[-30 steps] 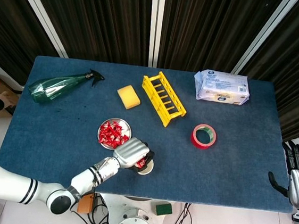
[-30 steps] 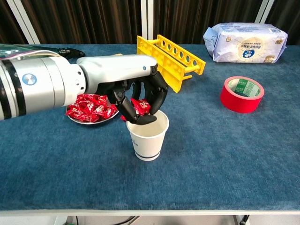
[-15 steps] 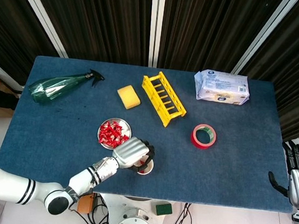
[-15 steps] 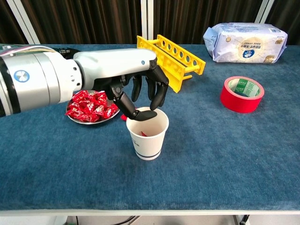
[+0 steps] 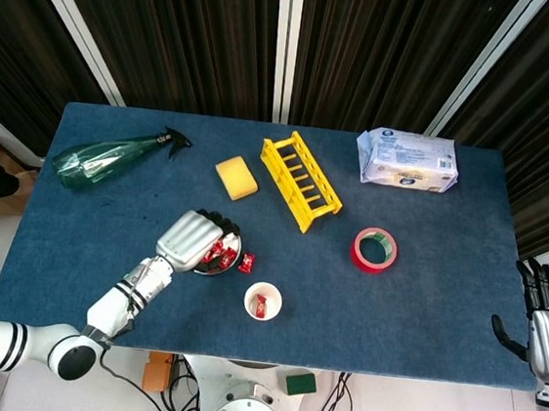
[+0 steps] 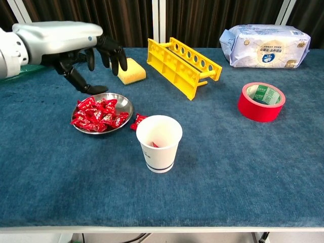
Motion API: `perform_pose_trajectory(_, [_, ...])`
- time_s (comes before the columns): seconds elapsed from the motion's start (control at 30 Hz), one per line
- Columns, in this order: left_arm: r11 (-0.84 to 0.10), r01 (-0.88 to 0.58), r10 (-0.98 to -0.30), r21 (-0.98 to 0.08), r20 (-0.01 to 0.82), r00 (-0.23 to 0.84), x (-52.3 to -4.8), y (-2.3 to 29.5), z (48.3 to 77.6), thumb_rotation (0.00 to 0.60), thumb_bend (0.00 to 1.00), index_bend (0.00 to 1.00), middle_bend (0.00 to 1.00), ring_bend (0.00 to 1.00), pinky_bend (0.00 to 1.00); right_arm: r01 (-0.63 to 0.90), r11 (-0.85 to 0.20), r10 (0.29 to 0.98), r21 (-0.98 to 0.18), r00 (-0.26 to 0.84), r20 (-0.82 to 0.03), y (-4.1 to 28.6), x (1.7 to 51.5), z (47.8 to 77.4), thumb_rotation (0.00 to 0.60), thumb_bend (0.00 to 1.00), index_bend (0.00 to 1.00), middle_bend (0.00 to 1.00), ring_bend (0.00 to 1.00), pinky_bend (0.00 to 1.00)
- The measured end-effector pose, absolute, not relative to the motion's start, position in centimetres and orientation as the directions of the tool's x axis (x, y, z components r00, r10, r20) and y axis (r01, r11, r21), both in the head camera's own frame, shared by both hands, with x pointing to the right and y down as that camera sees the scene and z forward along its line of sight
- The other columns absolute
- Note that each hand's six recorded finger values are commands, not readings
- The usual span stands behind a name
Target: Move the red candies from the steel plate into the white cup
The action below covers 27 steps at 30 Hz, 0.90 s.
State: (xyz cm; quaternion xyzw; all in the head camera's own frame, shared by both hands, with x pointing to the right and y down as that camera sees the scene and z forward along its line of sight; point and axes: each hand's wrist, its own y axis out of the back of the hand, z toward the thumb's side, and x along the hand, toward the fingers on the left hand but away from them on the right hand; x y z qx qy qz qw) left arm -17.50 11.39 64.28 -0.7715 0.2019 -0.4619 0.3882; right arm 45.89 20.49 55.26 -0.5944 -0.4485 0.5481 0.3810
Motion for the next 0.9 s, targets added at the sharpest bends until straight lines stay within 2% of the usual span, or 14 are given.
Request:
perform_pose_trajectory(0.17, [-0.644,0.136,-0.649,-0.753,0.631,0.425,-20.0,11.5,67.0,0.6,0.25,0.22,0.21,0.15,0.26,0.111,-0.311,0.95,-0.944,-0.006,-0.313,20.5,45.8,55.4,0.6,0.3,0.0,0.0,0.0,0.0])
perform_pose_trajectory(0.37, [-0.661,0.17,-0.636,-0.731,0.666,0.39,-21.2,11.7,69.0,0.6,0.25,0.23,0.19,0.12,0.25,0.108,-0.32,0.947,-0.941,-0.008,-0.323,20.4,45.8,55.7,0.6,0.3,0.0,0.0,0.0,0.0])
perform_pose_trajectory(0.53, [-0.65,0.197,-0.639,-0.734,0.668,0.38,-21.3,11.5,69.6,0.6,0.25,0.26,0.16,0.09,0.25,0.106,-0.322,0.946,-0.941,-0.01,-0.325,20.4,45.9,55.8,0.6,0.3,0.0,0.0,0.0,0.0])
perform_pose_trajectory(0.9, [-0.631,0.208,-0.663,-0.747,0.659,0.355,-21.5,10.4,70.0,0.6,0.25,0.34,0.16,0.09,0.25,0.101,-0.332,0.942,-0.938,-0.014,-0.335,20.2,45.9,56.1,0.6,0.3,0.0,0.0,0.0,0.0])
